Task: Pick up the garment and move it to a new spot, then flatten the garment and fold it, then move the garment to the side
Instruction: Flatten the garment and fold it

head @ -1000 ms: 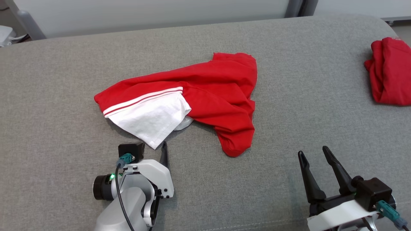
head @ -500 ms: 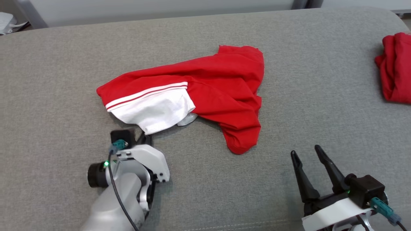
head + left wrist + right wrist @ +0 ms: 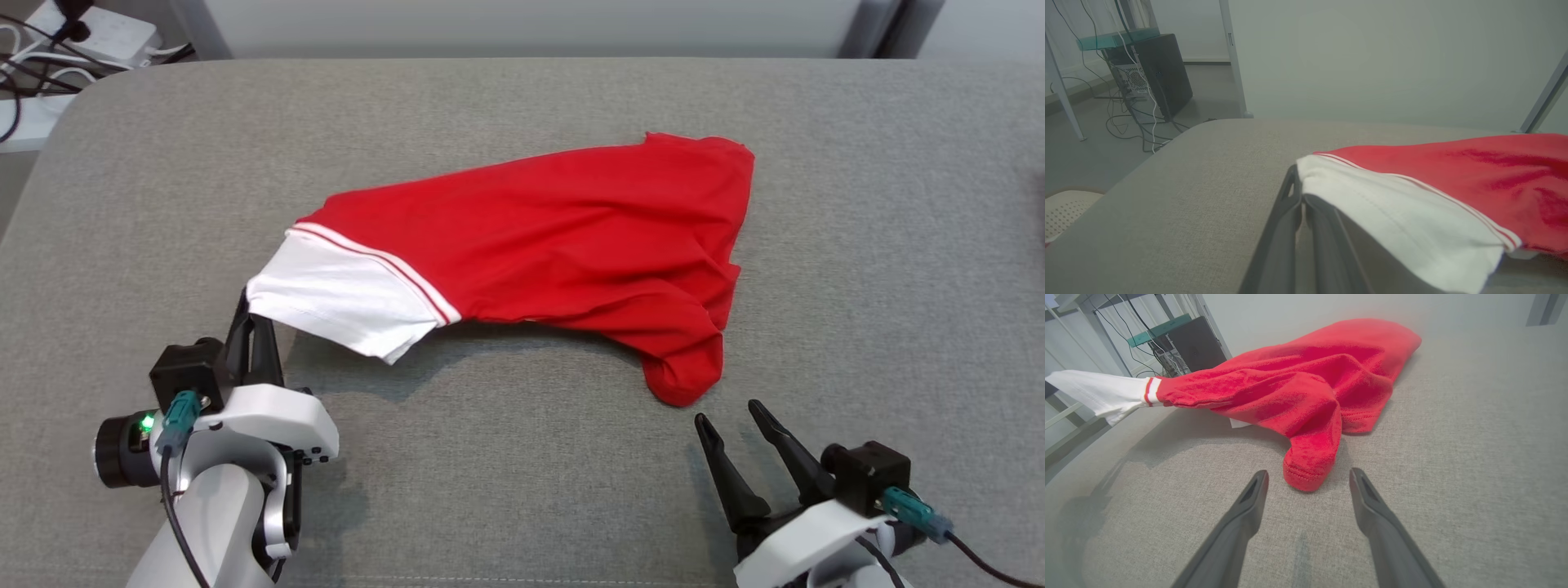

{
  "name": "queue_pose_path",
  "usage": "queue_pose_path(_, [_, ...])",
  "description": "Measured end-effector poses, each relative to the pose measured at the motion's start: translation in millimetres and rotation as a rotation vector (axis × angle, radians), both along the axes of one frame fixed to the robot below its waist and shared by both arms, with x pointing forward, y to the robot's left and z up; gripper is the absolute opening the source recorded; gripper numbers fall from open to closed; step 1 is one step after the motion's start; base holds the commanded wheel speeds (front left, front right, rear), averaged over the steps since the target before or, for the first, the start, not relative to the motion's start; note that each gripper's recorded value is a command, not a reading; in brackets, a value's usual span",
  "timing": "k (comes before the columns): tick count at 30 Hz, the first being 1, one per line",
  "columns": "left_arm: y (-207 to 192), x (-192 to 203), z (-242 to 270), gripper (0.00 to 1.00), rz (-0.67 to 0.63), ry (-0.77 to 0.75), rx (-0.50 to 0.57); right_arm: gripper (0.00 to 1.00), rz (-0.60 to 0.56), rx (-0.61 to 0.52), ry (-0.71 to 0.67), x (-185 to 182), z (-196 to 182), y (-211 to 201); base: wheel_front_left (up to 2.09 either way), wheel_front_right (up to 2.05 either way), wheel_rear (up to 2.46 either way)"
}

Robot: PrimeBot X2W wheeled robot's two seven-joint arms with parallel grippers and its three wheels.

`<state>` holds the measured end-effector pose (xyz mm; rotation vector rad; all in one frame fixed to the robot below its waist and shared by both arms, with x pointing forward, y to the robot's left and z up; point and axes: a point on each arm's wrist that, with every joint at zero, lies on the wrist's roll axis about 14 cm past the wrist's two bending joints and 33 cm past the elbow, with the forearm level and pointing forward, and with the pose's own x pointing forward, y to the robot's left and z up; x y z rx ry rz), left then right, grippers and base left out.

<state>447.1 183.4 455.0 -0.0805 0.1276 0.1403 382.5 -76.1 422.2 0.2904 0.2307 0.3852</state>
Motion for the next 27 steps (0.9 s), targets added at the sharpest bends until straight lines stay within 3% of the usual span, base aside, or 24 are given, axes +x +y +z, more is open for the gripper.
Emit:
queue_pose_path(5, [20,-11,15,0.00,0.047,-0.049,0.019,1.00,0.049,0.018,0.036,13,-7,22,0.00,0.00,0.00])
queue_pose_path(11, [13,-12,18,0.00,0.036,-0.065,0.002,1.00,0.080,-0.001,0.045,31,-9,32,0.00,0.00,0.00])
queue_pose_path(20, [29,-12,22,0.00,0.064,-0.078,0.042,1.00,0.034,-0.021,0.045,46,-11,15,0.00,0.00,0.00])
queue_pose_path(27, [56,-14,33,0.00,0.135,-0.105,0.089,1.00,0.074,-0.025,0.057,39,-14,21,0.00,0.00,0.00])
